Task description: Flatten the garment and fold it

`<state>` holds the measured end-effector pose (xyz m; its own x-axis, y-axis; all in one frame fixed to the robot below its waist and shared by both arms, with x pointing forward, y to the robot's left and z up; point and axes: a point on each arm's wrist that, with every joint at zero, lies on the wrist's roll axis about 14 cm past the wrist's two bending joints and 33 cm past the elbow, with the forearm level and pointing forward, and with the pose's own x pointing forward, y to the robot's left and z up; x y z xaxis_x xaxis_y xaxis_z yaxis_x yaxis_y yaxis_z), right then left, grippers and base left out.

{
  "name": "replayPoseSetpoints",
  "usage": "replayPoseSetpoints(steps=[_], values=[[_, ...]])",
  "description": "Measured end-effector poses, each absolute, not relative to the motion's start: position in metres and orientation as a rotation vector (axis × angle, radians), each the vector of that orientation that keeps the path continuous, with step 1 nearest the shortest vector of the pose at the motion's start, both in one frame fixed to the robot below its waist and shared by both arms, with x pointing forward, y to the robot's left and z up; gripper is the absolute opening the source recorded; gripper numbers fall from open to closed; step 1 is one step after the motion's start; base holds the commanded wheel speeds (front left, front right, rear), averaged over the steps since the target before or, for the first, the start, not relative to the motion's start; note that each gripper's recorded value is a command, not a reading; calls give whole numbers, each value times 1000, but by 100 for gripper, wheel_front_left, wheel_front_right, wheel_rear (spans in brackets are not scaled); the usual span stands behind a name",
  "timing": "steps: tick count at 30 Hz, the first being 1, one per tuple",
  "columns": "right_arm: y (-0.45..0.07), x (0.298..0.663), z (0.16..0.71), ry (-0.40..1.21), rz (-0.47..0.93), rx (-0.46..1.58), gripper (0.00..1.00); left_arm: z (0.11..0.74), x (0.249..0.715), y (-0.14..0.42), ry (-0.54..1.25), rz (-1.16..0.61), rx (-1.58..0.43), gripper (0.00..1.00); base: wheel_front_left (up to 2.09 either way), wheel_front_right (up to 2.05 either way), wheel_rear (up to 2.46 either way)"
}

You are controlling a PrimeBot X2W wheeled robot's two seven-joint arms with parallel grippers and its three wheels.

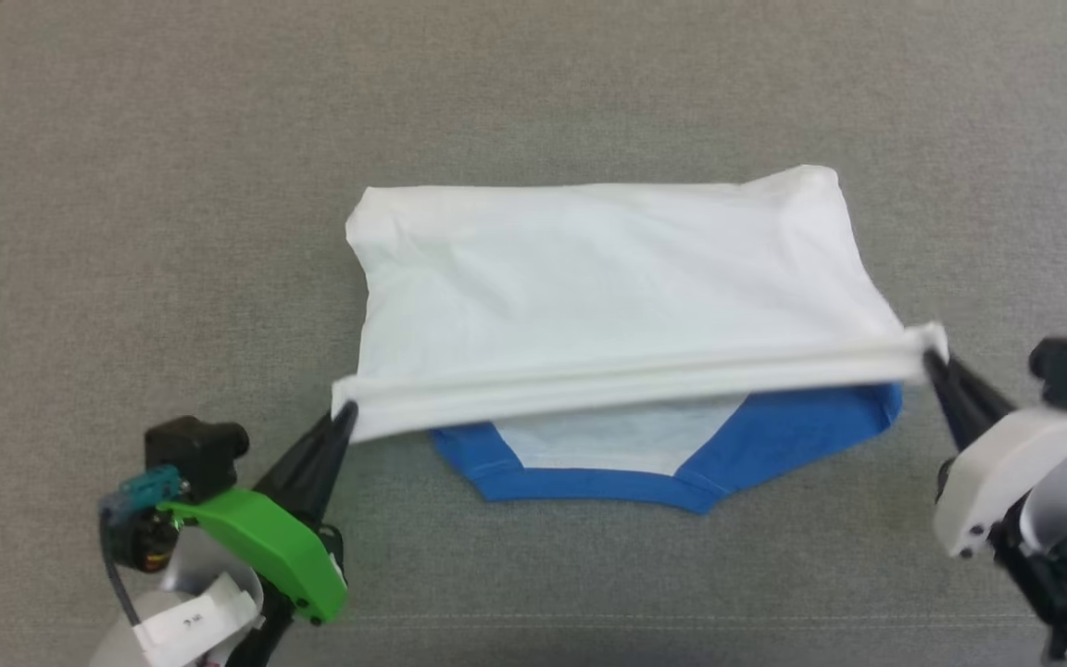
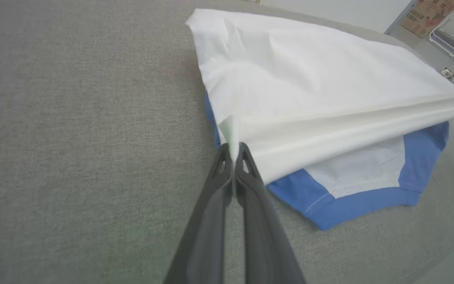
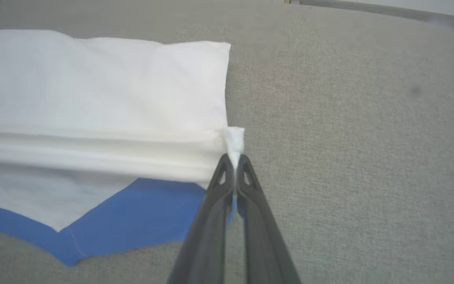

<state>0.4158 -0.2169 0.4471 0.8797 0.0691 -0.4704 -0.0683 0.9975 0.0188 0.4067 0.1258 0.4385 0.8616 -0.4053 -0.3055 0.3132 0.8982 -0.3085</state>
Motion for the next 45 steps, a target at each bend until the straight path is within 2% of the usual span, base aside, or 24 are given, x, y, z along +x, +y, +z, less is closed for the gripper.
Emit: replayPoseSetpoints(steps=[11, 12, 13, 14, 22, 27, 34, 40, 45], values=[[-204, 380, 380, 696, 69, 29, 0, 383, 380, 128, 526, -364, -200, 0, 0, 0, 0], [-202, 379, 378, 701, 69, 37, 2, 381, 378, 128, 532, -361, -200, 7, 0, 0, 0], [-201, 378, 377, 703, 70, 43, 78, 380, 378, 127, 528, -355, -207, 98, 0, 0, 0], [-199, 378, 377, 704, 70, 50, 100, 380, 377, 127, 522, -350, -213, 100, 0, 0, 0], [-203, 382, 407, 600, 40, 101, 100, 407, 385, 135, 391, -280, -243, 100, 0, 0, 0], [-206, 394, 456, 398, 16, 189, 100, 449, 398, 158, 187, -184, -261, 100, 0, 0, 0], [-213, 405, 481, 274, -15, 241, 100, 483, 411, 184, 29, -74, -247, 100, 0, 0, 0], [-215, 421, 458, 326, -37, 348, 100, 522, 432, 200, -122, 7, -236, 100, 0, 0, 0], [-208, 433, 429, 439, -38, 401, 100, 525, 436, 203, -149, 35, -235, 100, 0, 0, 0]])
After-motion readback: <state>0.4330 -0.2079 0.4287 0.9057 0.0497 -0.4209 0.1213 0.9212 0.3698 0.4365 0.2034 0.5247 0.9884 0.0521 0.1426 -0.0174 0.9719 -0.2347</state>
